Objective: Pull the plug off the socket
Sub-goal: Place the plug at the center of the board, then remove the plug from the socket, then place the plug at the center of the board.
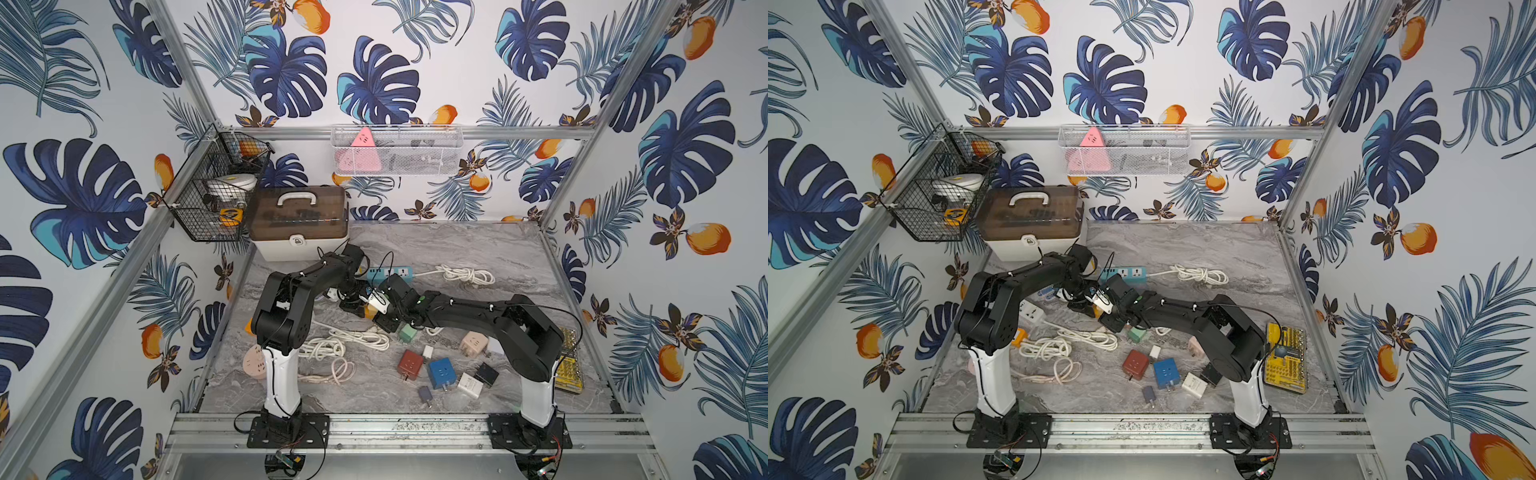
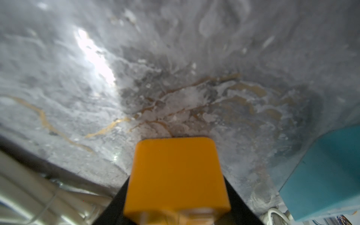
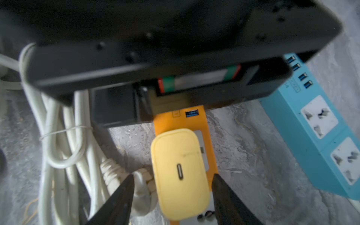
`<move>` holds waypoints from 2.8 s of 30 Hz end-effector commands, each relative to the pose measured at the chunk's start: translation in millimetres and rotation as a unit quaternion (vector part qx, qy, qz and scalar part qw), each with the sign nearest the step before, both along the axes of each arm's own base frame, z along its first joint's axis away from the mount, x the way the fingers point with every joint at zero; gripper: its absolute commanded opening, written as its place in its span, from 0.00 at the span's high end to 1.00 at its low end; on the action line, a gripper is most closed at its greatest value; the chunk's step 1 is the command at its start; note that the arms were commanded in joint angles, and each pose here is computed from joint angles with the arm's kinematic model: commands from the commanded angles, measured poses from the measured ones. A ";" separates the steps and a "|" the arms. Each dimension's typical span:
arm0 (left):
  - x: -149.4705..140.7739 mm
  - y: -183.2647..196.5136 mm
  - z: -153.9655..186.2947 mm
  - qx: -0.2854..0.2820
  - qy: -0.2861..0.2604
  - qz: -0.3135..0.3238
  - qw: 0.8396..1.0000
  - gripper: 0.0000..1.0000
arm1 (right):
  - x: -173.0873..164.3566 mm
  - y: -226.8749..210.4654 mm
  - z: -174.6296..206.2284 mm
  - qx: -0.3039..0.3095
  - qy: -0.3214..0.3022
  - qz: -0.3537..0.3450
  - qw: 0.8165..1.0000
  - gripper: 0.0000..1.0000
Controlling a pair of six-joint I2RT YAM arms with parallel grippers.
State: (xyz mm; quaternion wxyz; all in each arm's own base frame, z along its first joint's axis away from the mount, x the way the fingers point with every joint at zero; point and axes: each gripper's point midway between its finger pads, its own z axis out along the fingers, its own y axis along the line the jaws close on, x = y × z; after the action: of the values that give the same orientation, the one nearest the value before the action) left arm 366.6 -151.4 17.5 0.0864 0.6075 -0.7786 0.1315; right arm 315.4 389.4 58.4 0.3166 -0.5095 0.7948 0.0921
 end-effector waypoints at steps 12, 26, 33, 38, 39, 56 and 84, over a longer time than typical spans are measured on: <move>4.1 -1.1 -11.6 -0.002 0.002 -0.016 1.000 1.00 | 7.2 17.8 4.1 0.042 -0.026 0.012 0.999 0.69; 3.0 -0.7 -15.5 -0.003 0.005 -0.017 1.000 1.00 | -16.6 24.9 22.2 0.070 0.004 0.071 0.995 0.95; 1.6 1.9 -19.3 0.003 0.006 -0.018 1.000 1.00 | -12.1 21.5 37.2 0.103 0.033 0.061 0.992 0.99; 5.1 1.1 -20.7 0.003 0.001 -0.018 1.000 1.00 | -6.5 16.6 44.9 0.130 0.064 0.048 0.988 1.00; 6.4 1.1 -21.2 0.003 -0.001 -0.018 1.000 1.00 | -7.3 16.4 45.0 0.129 0.065 0.050 0.988 1.00; 16.7 -4.1 -18.1 -0.010 -0.025 -0.021 0.999 1.00 | -52.2 -18.9 104.5 0.191 0.158 -0.031 0.968 0.93; 22.8 -2.3 -7.5 -0.006 -0.044 -0.034 0.998 1.00 | -183.1 -19.0 -8.6 -0.030 0.430 -0.161 0.888 0.81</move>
State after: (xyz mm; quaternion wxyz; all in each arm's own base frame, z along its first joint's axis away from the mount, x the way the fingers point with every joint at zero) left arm 366.9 -163.2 18.4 0.1214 0.5885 -0.7838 0.1565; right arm 138.0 375.2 54.8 -0.0423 -0.3004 0.9230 0.2368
